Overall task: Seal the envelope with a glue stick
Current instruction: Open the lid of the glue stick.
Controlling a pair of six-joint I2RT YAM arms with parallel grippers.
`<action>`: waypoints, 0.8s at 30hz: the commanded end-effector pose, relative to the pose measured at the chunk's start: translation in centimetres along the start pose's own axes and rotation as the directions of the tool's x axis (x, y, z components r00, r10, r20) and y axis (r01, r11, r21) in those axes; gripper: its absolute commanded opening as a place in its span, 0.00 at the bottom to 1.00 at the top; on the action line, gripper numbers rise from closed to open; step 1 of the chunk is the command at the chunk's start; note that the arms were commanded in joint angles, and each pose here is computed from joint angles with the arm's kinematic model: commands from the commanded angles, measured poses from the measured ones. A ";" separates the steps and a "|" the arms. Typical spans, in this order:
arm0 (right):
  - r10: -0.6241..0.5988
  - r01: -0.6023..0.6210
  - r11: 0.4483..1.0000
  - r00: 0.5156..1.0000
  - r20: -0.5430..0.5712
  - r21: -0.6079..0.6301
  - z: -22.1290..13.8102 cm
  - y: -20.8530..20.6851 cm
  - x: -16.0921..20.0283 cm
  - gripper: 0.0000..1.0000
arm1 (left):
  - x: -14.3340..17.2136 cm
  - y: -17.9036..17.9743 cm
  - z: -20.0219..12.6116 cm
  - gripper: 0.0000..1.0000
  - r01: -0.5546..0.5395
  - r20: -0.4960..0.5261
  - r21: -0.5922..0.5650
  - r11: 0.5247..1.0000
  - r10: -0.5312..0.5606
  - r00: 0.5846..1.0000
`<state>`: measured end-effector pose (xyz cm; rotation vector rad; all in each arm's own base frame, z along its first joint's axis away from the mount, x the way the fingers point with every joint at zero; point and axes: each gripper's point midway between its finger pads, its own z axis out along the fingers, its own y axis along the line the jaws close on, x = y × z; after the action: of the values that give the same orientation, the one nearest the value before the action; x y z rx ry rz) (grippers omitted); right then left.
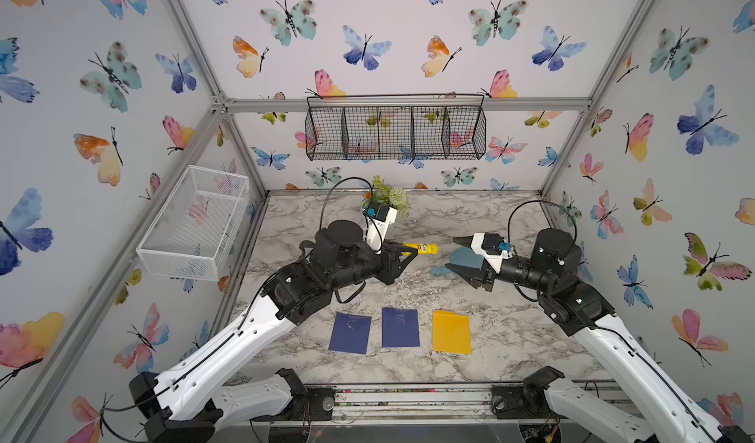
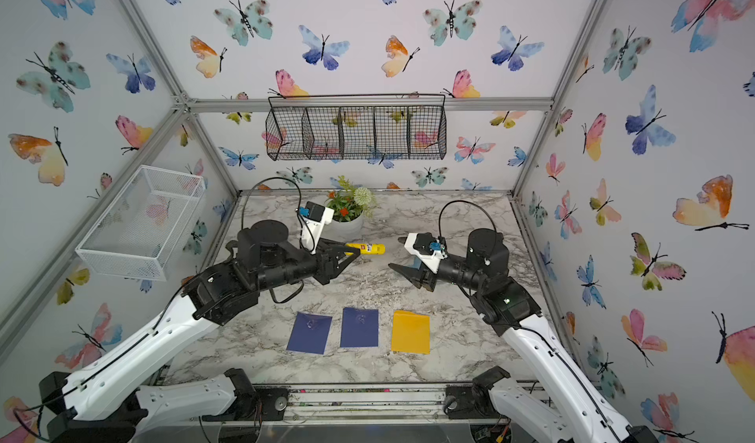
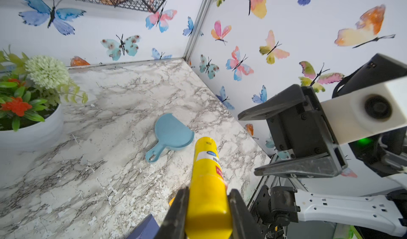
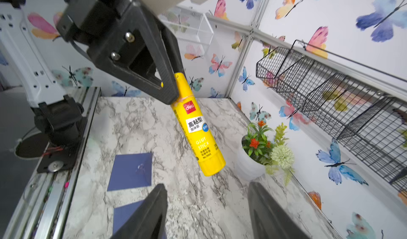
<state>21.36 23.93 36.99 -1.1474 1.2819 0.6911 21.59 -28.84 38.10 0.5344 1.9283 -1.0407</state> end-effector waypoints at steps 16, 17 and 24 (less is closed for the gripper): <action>0.224 -0.115 0.943 0.915 0.337 -0.314 -3.7 2.5 -15.9 0.59 | -5.2 -9.8 -8.9 0.06 -0.304 0.308 0.457 0.836 0.172 0.936; 0.222 -0.103 0.937 0.913 0.342 -0.333 -3.8 2.8 -16.1 0.59 | -5.2 -10.3 -9.4 0.06 -0.320 0.323 0.473 0.821 0.176 0.930; 0.252 -0.079 0.883 0.911 0.326 -0.462 -4.0 4.3 -16.2 0.59 | -5.7 -11.8 -10.6 0.05 -0.389 0.379 0.513 0.765 0.205 0.902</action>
<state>14.02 24.69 51.73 -1.1194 0.9669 1.2488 12.88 -26.87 49.65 0.8719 1.3007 -1.3965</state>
